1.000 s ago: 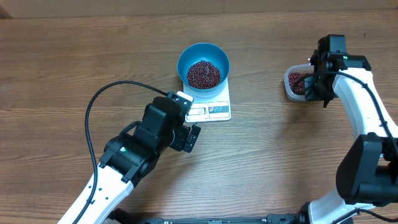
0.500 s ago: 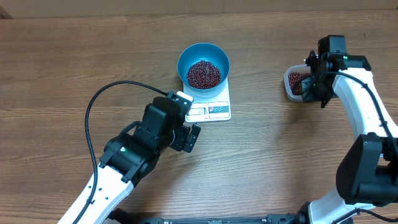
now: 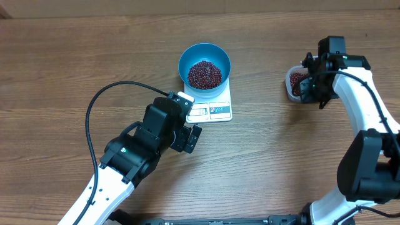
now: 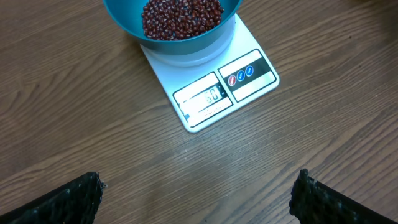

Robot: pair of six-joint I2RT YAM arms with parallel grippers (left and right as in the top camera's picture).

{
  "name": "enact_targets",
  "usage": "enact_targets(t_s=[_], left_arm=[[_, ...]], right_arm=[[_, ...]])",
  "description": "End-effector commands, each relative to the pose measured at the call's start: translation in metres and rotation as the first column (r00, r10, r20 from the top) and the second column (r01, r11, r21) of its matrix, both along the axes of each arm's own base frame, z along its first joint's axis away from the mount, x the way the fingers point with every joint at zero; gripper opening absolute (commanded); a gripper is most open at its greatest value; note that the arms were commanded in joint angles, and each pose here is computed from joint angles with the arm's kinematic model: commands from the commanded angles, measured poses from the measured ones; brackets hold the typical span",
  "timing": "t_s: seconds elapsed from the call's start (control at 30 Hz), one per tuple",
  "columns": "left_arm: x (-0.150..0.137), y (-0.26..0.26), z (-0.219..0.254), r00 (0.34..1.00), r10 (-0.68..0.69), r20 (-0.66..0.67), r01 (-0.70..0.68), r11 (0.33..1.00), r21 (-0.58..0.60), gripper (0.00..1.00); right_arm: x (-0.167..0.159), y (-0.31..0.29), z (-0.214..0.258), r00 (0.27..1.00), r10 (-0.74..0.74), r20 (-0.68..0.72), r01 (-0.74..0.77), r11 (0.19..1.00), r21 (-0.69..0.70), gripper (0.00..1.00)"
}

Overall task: Scoop item into bowl and weigh 150g on scale
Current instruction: 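Lower the red cup into the tub and scoop beans with the right gripper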

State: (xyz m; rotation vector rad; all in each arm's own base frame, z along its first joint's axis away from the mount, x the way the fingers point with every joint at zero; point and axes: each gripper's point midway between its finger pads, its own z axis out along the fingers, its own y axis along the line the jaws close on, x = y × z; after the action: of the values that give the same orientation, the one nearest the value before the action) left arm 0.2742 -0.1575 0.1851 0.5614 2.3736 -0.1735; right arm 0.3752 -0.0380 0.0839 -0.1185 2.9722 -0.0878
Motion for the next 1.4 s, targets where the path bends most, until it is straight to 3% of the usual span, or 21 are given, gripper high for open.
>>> enact_targets(t_s=[0.0,0.33,0.8,1.37], left_arm=[[0.000,-0.001,0.000,1.000,-0.017,0.000,0.017,1.000,0.002,1.00],[0.001,-0.001,0.000,1.000,-0.017,0.001,0.017,1.000,0.002,1.00],[0.001,-0.001,0.000,1.000,-0.017,0.001,0.017,1.000,0.002,0.99],[0.001,-0.001,0.000,1.000,-0.017,0.001,0.017,1.000,0.002,0.99]], right_arm=[[-0.002,0.011,-0.015,0.999,0.026,-0.037,-0.024,0.997,0.070,0.04],[0.001,0.020,-0.014,0.999,0.043,-0.021,-0.040,0.989,0.140,0.04],[0.013,0.009,0.003,0.995,-0.057,0.079,0.017,0.897,0.442,0.04],[0.015,0.003,0.009,0.990,-0.094,0.102,0.030,0.864,0.502,0.04]])
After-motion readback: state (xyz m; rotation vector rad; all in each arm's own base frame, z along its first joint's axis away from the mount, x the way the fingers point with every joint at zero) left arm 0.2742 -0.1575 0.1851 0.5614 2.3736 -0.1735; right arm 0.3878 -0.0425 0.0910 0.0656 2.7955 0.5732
